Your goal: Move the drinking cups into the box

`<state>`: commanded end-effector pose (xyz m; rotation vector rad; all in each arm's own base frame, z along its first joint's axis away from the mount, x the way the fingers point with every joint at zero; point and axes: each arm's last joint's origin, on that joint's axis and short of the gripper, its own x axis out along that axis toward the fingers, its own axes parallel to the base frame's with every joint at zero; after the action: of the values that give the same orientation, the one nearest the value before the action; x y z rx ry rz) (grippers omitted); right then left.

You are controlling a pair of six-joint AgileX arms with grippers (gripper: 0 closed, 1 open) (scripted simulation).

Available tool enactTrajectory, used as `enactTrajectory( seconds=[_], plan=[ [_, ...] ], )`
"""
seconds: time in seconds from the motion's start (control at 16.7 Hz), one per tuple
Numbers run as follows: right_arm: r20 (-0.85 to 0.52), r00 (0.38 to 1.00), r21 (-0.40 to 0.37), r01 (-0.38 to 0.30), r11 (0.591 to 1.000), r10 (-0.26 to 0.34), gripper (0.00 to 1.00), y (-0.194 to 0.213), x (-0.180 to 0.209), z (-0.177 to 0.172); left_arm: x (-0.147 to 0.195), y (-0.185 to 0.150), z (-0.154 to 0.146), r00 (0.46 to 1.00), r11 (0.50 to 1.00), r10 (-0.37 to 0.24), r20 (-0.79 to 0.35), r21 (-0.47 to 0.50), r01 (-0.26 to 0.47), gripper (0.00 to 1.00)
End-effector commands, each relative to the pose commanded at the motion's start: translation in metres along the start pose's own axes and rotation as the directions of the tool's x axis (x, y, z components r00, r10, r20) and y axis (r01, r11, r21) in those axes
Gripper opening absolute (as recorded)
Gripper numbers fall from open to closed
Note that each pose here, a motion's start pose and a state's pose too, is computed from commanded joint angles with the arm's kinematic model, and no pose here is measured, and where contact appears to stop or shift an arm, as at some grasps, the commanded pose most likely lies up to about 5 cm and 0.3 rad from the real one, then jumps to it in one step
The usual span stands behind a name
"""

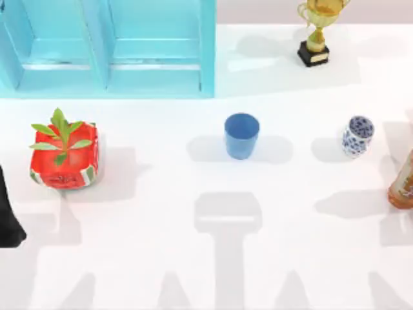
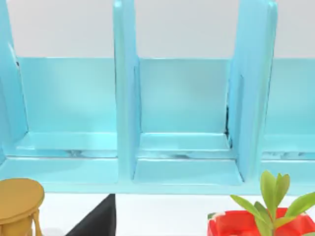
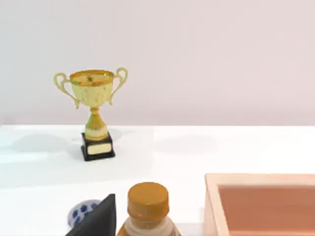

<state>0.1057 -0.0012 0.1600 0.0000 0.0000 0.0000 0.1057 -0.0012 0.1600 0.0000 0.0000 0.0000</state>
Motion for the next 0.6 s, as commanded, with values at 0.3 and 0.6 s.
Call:
enactTrajectory(
  seconds=[0.3,0.6],
  plan=[
    [-0.04,0.999,0.004,-0.004,1.0,0.005,1.0,0.001,0.001,0.01,0.0,0.0,0.0,1.0,1.0,0.0,0.0,0.0,0.0,1.0],
    [-0.228,0.973,0.023,-0.019,1.0,0.024,1.0,0.003,0.012,0.058,0.0,0.0,0.0,1.0,1.0,0.0,0.0,0.0,0.0,1.0]
  ],
)
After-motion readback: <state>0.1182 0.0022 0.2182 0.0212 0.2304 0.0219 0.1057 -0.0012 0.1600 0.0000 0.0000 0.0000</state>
